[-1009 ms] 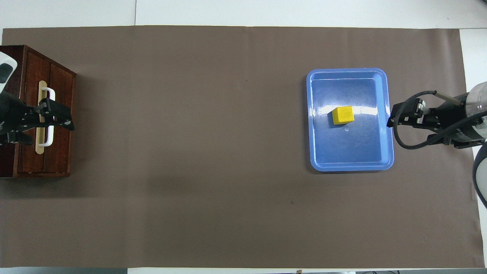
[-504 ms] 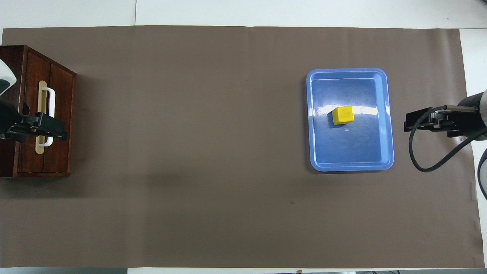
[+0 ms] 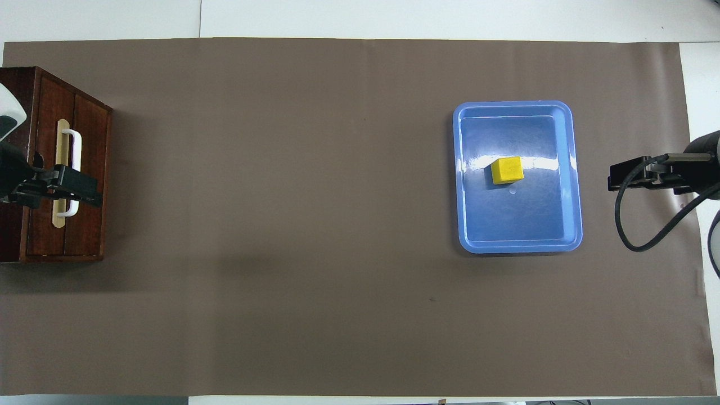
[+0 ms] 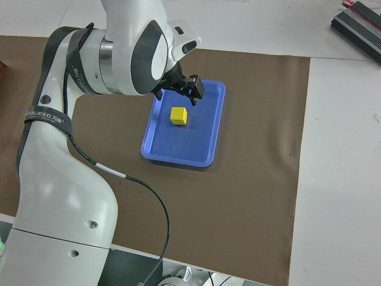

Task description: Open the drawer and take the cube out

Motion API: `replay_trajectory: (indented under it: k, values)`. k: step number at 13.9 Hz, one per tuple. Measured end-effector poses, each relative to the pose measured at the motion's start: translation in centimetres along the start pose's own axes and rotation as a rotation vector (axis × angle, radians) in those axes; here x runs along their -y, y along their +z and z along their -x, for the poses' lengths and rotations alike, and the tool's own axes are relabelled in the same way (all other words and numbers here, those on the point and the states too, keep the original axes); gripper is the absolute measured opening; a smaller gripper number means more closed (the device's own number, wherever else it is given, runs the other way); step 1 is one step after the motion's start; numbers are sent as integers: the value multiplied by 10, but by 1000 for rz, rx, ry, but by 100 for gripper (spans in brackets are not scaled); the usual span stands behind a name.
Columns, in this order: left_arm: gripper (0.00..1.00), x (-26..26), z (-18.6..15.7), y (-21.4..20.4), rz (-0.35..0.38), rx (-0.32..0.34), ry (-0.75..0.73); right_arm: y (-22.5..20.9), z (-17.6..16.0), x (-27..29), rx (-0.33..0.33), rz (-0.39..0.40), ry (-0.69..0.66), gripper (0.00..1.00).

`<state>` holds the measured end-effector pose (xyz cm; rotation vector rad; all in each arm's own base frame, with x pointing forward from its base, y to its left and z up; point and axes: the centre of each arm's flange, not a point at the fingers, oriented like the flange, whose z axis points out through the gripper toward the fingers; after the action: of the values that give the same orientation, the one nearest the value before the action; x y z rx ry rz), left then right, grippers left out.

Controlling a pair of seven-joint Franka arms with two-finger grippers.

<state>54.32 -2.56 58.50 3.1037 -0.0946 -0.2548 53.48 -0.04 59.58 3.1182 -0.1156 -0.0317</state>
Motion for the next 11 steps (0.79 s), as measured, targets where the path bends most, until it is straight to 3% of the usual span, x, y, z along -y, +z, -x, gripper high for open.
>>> replay_trajectory:
  k: [11]
  values:
    - [100,-1,-4,-4,-1,-33,10,1,2,-2,38,3,1,100]
